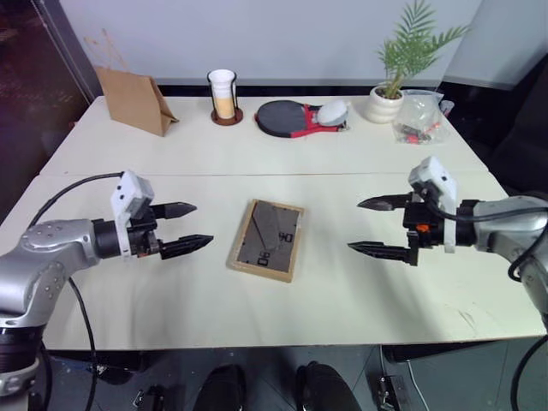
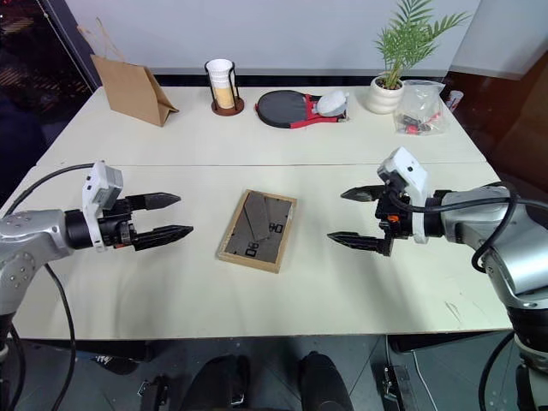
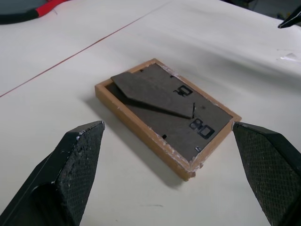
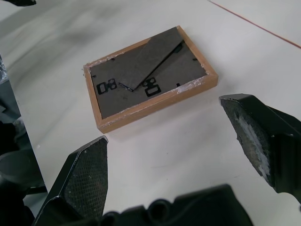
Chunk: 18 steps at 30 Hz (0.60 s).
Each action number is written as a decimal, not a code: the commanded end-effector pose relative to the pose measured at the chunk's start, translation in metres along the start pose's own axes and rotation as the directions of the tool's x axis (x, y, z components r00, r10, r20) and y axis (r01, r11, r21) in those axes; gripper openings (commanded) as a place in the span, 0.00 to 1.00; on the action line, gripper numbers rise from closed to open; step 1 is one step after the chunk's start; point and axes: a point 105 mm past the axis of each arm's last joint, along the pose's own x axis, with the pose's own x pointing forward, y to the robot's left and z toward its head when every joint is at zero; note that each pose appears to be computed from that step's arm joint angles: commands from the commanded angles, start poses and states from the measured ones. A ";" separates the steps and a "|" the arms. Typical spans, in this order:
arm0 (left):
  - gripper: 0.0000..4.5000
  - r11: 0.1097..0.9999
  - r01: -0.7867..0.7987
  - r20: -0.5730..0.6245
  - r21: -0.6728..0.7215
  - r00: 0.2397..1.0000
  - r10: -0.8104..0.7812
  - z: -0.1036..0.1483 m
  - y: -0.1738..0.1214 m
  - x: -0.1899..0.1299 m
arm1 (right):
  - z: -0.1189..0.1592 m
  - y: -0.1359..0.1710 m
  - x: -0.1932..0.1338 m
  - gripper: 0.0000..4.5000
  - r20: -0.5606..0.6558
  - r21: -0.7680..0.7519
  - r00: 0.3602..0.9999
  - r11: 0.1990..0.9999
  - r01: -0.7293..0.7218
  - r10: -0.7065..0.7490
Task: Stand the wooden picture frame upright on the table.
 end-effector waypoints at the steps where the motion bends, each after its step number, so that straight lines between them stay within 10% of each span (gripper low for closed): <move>1: 1.00 0.998 -0.013 0.022 0.065 1.000 0.012 0.010 0.004 0.000 | 0.008 -0.002 0.002 0.99 0.021 -0.054 1.000 0.998 0.022 -0.021; 18: 1.00 0.997 -0.049 0.048 0.055 0.998 0.047 0.005 0.007 0.004 | 0.004 -0.018 0.011 0.99 0.027 -0.073 0.993 0.991 0.116 -0.114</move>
